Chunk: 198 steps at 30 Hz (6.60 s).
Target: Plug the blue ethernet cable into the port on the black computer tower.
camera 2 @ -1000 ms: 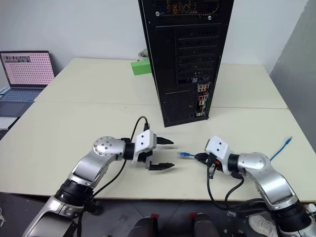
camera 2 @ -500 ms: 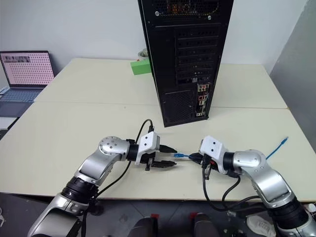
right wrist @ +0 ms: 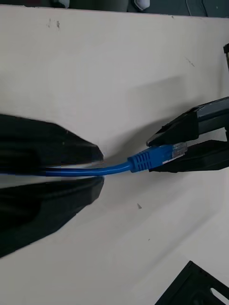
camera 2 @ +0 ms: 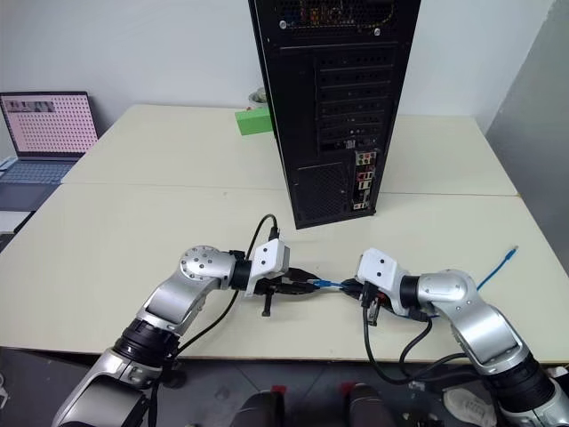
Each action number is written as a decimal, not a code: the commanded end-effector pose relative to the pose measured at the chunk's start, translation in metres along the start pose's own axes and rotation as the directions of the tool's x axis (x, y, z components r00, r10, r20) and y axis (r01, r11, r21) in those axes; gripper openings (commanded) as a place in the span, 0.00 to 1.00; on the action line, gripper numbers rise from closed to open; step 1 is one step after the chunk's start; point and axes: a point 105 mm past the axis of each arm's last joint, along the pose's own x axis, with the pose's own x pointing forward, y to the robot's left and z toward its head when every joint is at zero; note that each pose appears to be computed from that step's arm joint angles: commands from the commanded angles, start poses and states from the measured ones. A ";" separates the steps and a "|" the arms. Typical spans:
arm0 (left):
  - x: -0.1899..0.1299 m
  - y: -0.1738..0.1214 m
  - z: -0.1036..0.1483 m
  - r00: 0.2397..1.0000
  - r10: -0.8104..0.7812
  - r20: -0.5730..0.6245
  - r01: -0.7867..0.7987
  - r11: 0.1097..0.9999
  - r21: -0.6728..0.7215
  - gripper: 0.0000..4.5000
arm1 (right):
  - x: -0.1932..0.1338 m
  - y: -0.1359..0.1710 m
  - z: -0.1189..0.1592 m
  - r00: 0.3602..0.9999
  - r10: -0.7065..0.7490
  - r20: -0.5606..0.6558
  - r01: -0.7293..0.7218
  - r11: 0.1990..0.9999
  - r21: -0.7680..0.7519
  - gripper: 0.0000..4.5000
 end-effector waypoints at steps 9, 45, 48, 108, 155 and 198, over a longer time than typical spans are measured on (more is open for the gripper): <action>0.002 -0.005 0.018 0.982 0.100 0.158 -0.169 0.836 0.522 0.07 | -0.039 0.000 0.023 0.988 0.030 0.152 -0.071 0.960 0.272 0.78; -0.001 -0.014 0.029 0.936 0.098 0.339 -0.346 0.447 0.825 0.07 | -0.011 0.012 0.047 0.948 0.060 0.313 -0.220 0.833 0.507 0.01; -0.001 -0.014 0.027 0.935 0.106 0.339 -0.349 0.456 0.819 0.07 | -0.012 0.012 0.047 0.948 0.066 0.311 -0.224 0.832 0.507 0.00; -0.001 0.064 0.064 0.712 0.701 0.030 -0.681 0.701 -0.211 0.63 | -0.011 -0.137 0.068 0.528 -0.846 0.071 0.674 0.468 0.571 0.00; 0.001 0.062 0.058 0.711 0.703 0.015 -0.687 0.699 -0.200 0.63 | -0.002 -0.133 0.072 0.551 -0.831 0.073 0.687 0.502 0.526 0.00; -0.001 0.062 0.054 0.712 0.702 -0.002 -0.689 0.699 -0.191 0.63 | 0.001 -0.136 0.078 0.565 -0.820 0.091 0.675 0.523 0.521 0.00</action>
